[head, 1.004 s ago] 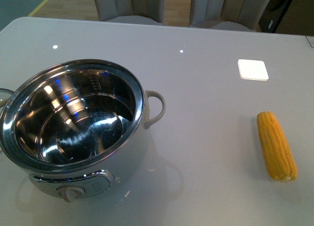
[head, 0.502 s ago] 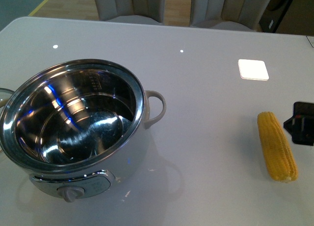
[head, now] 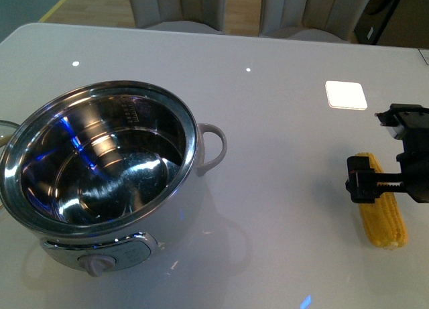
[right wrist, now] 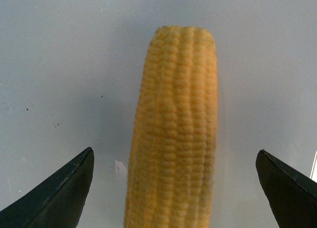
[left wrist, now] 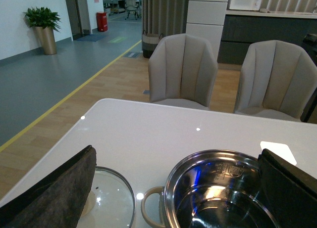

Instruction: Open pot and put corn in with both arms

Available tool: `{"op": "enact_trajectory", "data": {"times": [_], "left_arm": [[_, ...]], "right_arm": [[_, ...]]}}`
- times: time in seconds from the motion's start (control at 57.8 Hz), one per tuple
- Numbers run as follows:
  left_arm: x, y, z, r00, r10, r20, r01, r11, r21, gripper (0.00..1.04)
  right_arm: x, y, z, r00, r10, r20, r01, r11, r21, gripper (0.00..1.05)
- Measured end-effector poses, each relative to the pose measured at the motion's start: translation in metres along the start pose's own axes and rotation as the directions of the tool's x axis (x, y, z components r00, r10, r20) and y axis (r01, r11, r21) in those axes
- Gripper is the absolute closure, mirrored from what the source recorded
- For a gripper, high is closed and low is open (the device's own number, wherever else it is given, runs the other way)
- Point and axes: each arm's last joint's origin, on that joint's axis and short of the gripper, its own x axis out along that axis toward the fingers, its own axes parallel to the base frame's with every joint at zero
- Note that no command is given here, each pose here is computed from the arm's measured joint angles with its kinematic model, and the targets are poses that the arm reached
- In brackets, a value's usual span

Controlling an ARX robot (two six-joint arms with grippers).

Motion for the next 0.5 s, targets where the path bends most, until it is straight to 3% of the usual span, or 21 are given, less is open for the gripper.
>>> {"op": "enact_trajectory", "data": {"times": [0.138, 0.502], "left_arm": [[0.0000, 0.0000, 0.0000, 1.000, 0.000, 0.000, 0.000, 1.000, 0.000, 0.07], [0.0000, 0.0000, 0.0000, 1.000, 0.000, 0.000, 0.000, 1.000, 0.000, 0.07]], "right_arm": [[0.0088, 0.0035, -0.0046, 0.999, -0.014, -0.033, 0.013, 1.000, -0.019, 0.10], [0.0062, 0.0037, -0.0065, 0.999, -0.016, -0.034, 0.015, 0.999, -0.041, 0.63]]}}
